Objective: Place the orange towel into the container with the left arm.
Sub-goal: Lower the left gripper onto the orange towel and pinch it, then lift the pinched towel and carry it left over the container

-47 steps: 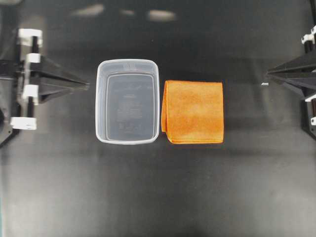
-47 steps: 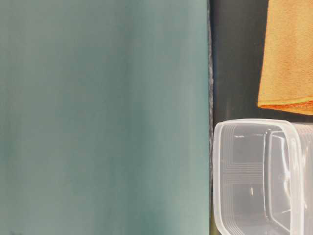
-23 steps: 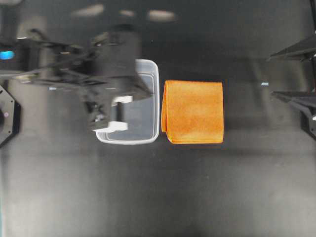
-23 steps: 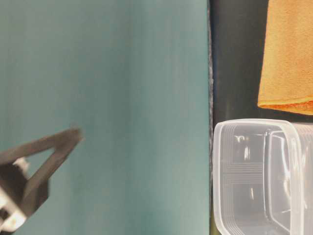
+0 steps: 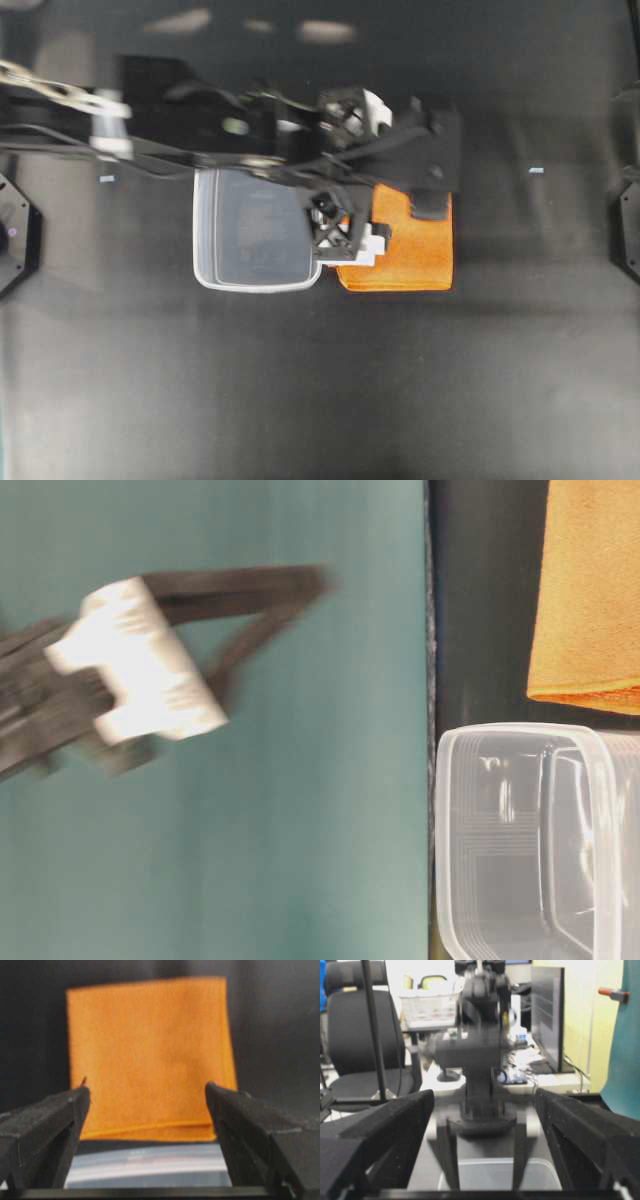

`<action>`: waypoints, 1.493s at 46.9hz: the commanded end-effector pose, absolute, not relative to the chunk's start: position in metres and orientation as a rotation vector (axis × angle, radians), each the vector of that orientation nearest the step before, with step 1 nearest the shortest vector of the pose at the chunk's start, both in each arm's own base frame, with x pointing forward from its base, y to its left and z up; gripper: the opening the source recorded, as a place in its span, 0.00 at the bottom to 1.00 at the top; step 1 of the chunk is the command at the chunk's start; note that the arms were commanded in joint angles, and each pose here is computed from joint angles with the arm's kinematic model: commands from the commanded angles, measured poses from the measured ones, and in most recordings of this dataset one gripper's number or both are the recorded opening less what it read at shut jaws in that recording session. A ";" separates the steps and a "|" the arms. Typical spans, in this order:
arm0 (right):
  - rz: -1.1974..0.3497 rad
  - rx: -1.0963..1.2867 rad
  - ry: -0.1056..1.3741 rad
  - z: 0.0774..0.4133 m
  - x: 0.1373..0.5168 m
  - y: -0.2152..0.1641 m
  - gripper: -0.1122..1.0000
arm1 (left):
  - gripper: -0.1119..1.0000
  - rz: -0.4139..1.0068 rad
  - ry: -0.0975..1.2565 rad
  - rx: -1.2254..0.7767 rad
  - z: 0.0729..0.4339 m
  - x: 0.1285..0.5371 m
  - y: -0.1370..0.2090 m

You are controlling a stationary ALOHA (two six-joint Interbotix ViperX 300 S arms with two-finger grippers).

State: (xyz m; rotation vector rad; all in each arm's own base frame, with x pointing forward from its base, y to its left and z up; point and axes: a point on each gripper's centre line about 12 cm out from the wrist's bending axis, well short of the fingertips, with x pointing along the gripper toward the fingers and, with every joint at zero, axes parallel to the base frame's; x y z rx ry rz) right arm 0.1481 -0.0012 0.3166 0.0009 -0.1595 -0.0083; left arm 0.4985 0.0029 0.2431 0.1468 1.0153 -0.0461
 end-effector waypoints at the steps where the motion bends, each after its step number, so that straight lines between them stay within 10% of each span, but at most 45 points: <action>1: -0.010 0.002 -0.160 0.320 0.147 -0.001 0.81 | 0.91 -0.053 1.037 0.169 0.223 0.514 0.006; 35: -0.021 0.017 -0.157 0.319 0.146 -0.003 0.80 | 0.90 -0.061 1.230 0.157 0.107 0.537 0.011; 43: -0.019 0.017 -0.158 0.319 0.146 -0.003 0.80 | 0.69 -0.071 1.231 0.160 0.107 0.536 0.004; 54: -0.020 0.018 -0.172 0.322 0.143 -0.003 0.79 | 0.16 -0.067 1.115 0.176 0.164 0.545 0.004; 70: -0.020 0.018 -0.175 0.322 0.142 -0.003 0.78 | 0.15 -0.056 0.970 0.178 0.323 0.493 -0.001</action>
